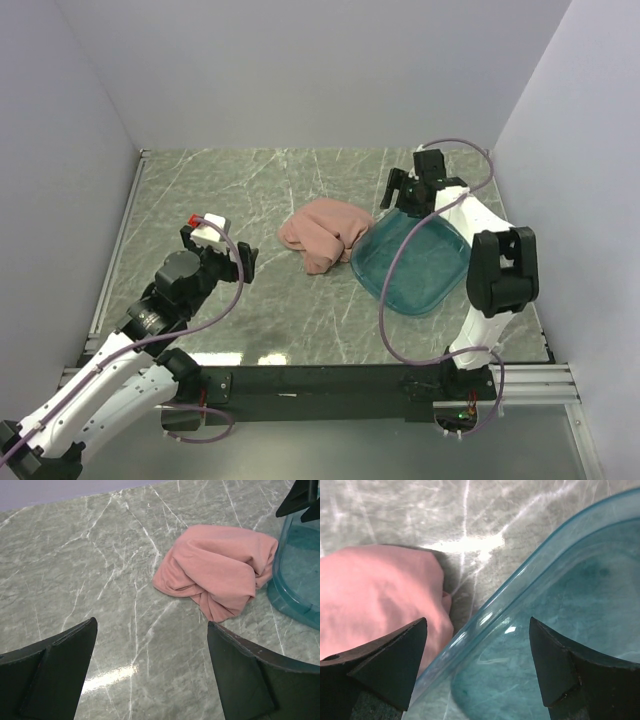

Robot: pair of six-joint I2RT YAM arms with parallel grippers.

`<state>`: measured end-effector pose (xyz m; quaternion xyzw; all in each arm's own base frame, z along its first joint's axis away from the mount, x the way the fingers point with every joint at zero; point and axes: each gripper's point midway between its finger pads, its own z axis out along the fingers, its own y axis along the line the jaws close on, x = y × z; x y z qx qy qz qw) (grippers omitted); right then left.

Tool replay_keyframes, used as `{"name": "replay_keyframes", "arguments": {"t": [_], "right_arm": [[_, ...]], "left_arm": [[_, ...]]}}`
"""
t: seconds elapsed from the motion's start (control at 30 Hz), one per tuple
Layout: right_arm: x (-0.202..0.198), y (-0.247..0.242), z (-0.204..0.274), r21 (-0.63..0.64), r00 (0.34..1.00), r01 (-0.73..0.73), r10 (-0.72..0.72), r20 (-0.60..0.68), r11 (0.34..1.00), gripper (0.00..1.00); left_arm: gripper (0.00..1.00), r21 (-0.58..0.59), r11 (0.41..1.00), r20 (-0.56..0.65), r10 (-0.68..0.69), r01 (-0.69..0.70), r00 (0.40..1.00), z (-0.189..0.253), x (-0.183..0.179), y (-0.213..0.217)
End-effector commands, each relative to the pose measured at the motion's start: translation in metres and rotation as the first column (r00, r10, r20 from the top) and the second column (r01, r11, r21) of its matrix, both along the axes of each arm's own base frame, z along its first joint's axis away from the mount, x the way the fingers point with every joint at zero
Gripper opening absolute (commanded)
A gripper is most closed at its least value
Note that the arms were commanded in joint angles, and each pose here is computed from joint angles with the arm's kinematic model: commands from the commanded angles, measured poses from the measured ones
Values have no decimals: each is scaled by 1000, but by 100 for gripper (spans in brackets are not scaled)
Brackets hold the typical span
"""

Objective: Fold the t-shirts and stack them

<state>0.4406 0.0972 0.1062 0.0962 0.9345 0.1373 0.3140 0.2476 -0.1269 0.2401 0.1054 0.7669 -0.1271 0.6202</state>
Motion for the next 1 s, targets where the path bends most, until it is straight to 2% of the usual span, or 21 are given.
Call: {"name": "replay_keyframes", "arguments": {"t": [0.0,0.33,0.47,0.7,0.97], "right_arm": [[12,-1,1,-62,997,77,-76,23,995,89],[11,-2,-37,-141,996,79,-85,-38,987,85],[8,-9,-40,-185,997,61,-70,-43,981,77],[2,-27,-21,-291,1000,21,-16,22,957,57],[1,-40,-14,-426,992,-107,124,13,898,42]], "left_arm": [[96,-24,1000,59,18,-16,998,20,6,1],[96,-10,1000,42,15,-15,999,15,8,0],[96,-11,1000,44,17,-16,999,15,8,0],[96,-15,1000,46,6,-6,999,17,7,-2],[96,-23,1000,46,-2,3,999,17,6,-3]]}}
